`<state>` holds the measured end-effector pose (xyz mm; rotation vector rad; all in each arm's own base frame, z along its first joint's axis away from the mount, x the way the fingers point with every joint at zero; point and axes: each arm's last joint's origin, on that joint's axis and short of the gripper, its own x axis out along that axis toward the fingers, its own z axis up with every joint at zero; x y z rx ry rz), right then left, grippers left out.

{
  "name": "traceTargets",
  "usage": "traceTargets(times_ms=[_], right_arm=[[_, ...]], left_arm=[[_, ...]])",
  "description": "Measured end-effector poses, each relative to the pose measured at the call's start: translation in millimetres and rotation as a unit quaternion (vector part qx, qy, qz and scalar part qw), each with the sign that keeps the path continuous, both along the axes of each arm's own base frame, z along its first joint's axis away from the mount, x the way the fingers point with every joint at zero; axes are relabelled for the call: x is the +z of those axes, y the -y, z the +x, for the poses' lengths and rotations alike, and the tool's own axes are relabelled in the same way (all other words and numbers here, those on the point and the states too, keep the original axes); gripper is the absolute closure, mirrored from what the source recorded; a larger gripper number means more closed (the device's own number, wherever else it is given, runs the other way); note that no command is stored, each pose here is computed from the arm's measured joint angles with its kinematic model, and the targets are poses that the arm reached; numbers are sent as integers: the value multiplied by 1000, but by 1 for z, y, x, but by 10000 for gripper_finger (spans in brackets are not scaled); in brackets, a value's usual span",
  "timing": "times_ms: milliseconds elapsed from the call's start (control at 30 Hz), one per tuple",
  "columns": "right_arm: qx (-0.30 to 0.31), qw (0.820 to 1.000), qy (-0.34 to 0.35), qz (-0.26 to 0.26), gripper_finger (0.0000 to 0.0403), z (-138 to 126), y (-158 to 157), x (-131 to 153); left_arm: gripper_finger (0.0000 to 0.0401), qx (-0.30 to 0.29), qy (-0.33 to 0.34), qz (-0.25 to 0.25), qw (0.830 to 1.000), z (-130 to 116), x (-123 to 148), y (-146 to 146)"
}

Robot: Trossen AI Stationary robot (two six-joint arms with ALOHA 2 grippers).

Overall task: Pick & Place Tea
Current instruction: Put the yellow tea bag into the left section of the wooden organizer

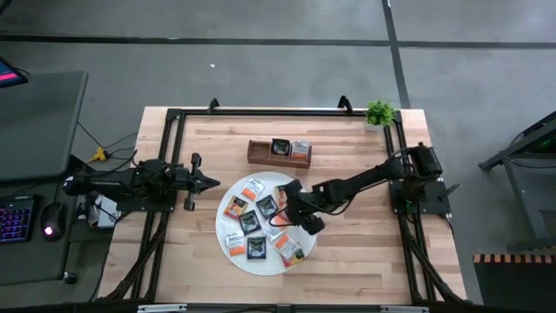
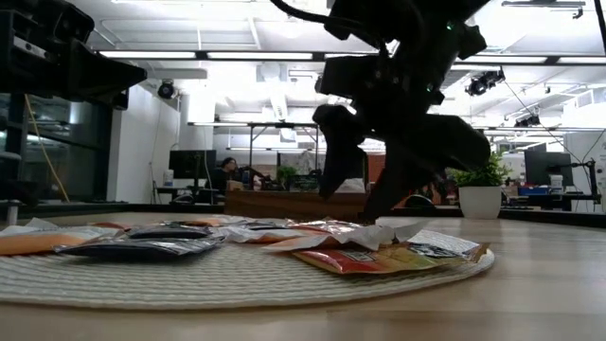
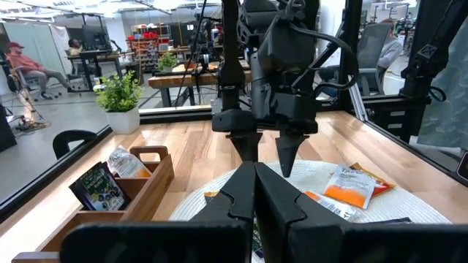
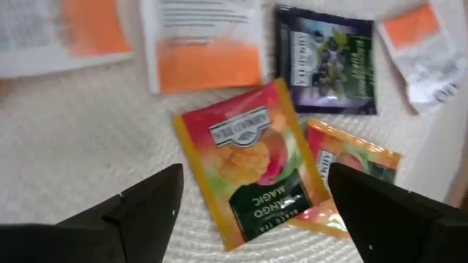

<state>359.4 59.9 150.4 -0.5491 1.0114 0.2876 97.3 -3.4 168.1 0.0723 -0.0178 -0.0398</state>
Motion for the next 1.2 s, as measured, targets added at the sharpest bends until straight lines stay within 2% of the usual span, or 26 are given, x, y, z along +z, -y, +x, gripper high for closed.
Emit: traceTargets(times_ms=[200,300,567,833,1200], right_arm=[[52,998,-35,-28,67,-4,11,-3],[55,997,-40,-41,67,-2,16,1],[44,997,-52,-34,68,8,26,15],[58,992,-108,-26,68,21,27,4],[77,989,-127,-11,68,36,24,1]], left_arm=[[401,0,0,0,1000,0,0,0],[401,0,0,0,1000,0,0,0],[401,0,0,0,1000,0,0,0],[401,0,0,0,1000,0,0,0],[401,0,0,0,1000,0,0,0]])
